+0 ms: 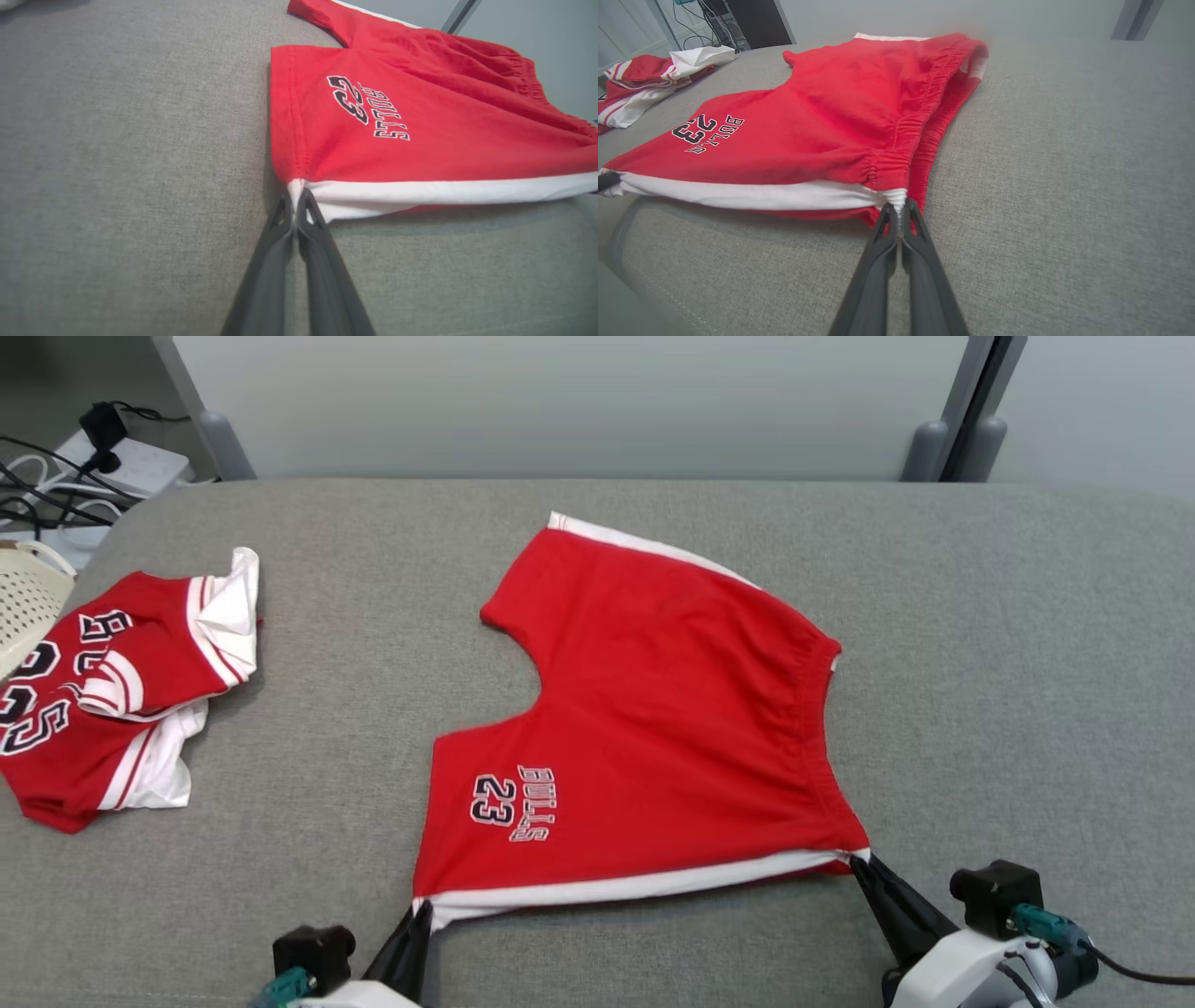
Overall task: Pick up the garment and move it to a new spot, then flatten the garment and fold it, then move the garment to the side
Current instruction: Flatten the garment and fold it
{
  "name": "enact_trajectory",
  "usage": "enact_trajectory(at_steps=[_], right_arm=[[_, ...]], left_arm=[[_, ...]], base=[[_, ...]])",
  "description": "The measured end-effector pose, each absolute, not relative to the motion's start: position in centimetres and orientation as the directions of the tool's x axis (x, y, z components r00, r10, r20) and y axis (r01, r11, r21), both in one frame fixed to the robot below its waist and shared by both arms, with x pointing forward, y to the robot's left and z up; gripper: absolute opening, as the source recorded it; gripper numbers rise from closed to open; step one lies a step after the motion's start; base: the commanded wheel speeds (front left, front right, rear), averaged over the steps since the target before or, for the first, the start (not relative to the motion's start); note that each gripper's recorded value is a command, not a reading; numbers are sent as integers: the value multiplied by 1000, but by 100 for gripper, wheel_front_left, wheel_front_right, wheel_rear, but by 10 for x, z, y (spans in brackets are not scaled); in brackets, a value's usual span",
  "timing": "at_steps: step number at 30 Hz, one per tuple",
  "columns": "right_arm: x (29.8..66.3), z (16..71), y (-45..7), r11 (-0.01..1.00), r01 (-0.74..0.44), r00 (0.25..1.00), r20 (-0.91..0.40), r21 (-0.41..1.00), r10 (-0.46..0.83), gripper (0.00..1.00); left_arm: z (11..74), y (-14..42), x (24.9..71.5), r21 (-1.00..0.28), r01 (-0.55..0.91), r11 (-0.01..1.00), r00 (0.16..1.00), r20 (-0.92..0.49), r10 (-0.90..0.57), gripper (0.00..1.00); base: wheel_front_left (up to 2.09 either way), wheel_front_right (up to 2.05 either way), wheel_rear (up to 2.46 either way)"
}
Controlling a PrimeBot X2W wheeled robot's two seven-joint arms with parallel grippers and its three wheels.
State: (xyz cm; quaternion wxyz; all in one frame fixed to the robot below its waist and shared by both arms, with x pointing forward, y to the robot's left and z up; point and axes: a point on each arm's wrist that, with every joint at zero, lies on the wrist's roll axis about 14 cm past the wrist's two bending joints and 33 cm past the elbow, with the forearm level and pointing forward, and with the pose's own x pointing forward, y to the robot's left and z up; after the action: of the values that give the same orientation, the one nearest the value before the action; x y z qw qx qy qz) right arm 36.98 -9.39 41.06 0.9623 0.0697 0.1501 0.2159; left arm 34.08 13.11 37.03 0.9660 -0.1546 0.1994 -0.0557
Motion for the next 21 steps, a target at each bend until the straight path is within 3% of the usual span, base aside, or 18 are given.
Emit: enact_trajectory(at_steps=[9,21], right_arm=[[350,411,-83,885,-412,850,-258,218,459,0],[340,407,-78,874,-420,837,-267,246,477,0]], left_arm=[[368,144,317,-314,15,949,916,-375,-139,0],[384,150,327,-282,30,959,939,-322,-124,0]], base=[[0,0,0],[0,0,0]])
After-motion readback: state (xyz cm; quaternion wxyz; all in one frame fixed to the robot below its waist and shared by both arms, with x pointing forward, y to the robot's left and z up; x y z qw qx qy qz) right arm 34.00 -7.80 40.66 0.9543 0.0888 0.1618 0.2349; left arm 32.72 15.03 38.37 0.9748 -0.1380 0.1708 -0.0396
